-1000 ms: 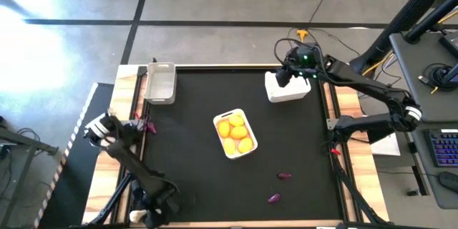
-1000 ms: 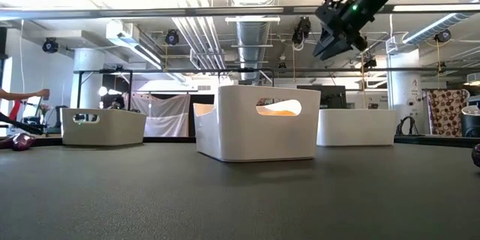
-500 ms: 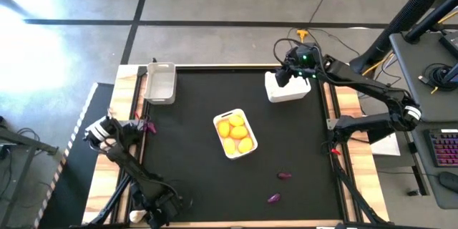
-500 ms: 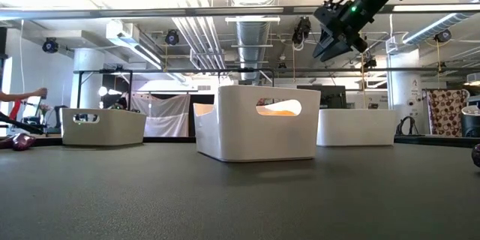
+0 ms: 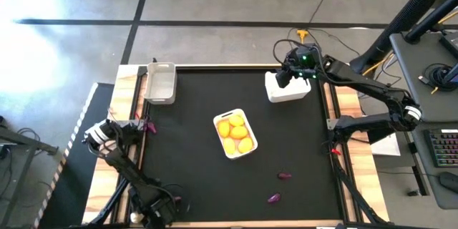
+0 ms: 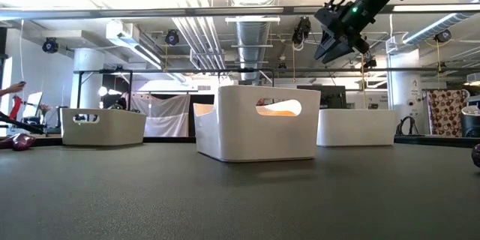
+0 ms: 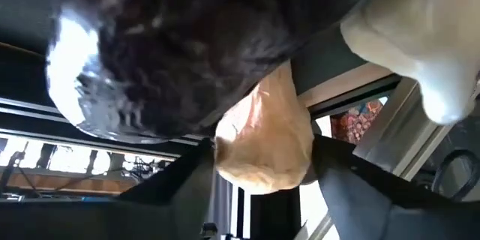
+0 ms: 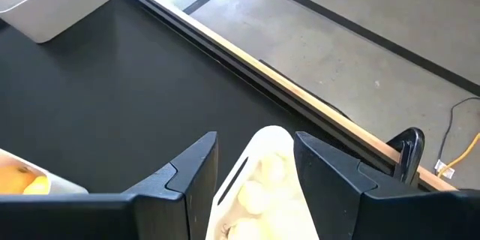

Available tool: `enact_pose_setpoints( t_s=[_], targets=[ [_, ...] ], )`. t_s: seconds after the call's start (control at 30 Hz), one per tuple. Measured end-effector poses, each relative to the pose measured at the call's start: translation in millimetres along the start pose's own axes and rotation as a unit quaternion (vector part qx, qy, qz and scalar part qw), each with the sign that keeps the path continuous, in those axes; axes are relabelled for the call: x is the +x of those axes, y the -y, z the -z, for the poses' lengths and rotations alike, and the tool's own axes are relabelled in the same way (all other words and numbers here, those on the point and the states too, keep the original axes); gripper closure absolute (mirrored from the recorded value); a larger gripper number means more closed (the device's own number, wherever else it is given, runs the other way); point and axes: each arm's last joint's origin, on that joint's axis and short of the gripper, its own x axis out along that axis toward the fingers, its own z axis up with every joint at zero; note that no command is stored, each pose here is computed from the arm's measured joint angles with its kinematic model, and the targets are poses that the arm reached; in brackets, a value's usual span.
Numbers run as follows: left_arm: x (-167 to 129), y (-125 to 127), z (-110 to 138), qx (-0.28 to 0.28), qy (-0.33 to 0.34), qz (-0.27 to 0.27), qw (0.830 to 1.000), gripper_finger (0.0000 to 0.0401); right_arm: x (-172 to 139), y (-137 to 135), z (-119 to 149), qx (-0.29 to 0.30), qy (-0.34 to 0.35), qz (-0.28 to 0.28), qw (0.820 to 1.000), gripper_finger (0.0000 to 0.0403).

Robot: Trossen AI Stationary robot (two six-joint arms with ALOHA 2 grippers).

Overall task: Sort produce into baskets
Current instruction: Put the garlic into the top white bin

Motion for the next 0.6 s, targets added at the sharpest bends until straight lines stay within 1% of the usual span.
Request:
enact_pose_setpoints(
  t_s=[0.17, 0.27, 0.37, 0.47, 0.53, 0.6],
  targets=[
    [-1.0, -1.0, 0.5, -0.002, 0.020, -0.008, 1.000, 0.0271, 0.0, 0.0, 0.0, -0.007, 0.000, 0.000, 1.000, 0.0236],
    [-5.9, -2.0, 5.5, 0.002, 0.029, -0.008, 1.000, 0.0300, 0.0, 0.1, 0.0, -0.015, 0.000, 0.000, 1.000, 0.0236],
    [-12.9, -4.7, 11.6, -0.002, 0.052, -0.015, 0.999, 0.0308, 0.0, 0.1, -0.1, -0.021, 0.000, 0.001, 1.000, 0.0236],
    [-30.2, -4.4, 27.6, 0.017, 0.081, -0.013, 0.996, 0.0307, 0.0, 0.1, 0.0, -0.022, 0.000, 0.001, 1.000, 0.0236],
    [-44.6, -5.4, 40.8, 0.040, 0.099, -0.015, 0.994, 0.0306, 0.0, 0.1, -0.1, -0.027, 0.000, 0.001, 1.000, 0.0236],
    [-60.4, -5.3, 53.5, 0.084, 0.120, -0.012, 0.989, 0.0306, 0.0, 0.1, -0.1, -0.029, 0.000, 0.001, 1.000, 0.0236]
  ],
)
